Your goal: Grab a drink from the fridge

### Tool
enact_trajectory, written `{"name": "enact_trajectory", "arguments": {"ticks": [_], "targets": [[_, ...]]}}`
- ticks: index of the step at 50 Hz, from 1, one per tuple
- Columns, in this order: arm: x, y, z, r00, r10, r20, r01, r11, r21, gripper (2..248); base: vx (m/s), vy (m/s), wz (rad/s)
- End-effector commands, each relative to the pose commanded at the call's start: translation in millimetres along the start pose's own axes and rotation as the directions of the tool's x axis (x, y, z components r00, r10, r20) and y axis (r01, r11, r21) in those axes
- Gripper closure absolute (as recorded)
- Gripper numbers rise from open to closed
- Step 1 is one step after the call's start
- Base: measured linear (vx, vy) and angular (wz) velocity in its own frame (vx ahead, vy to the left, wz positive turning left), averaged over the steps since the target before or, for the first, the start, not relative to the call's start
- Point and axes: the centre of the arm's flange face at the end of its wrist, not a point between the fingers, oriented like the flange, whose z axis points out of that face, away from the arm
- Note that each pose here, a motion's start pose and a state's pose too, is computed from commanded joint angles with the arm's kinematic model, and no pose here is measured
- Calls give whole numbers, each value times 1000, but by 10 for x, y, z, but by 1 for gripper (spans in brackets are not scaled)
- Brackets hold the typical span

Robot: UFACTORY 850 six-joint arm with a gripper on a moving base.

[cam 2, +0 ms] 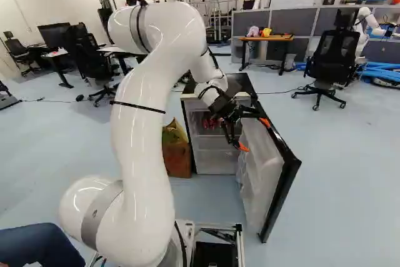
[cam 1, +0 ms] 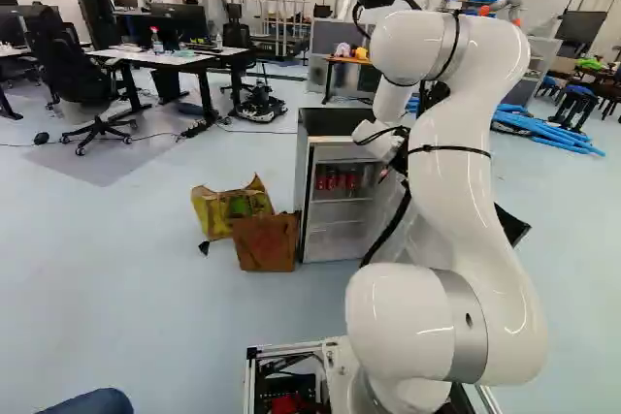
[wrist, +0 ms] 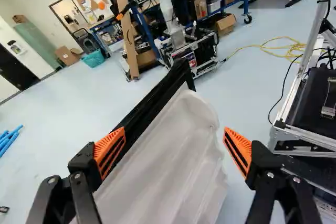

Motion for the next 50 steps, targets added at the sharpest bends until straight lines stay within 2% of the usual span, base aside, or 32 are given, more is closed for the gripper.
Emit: {"name": "enact_trajectory", "arguments": {"ticks": [27,40,50], "targets": [[10,-404,268,997,71,-5,-71,996,-60,3,0,0,0],[10,-413,272,997,72,-5,-72,996,-58,3,0,0,0],[26,-396,285,998,57,-9,-58,998,-22,3,0,0,0]]}}
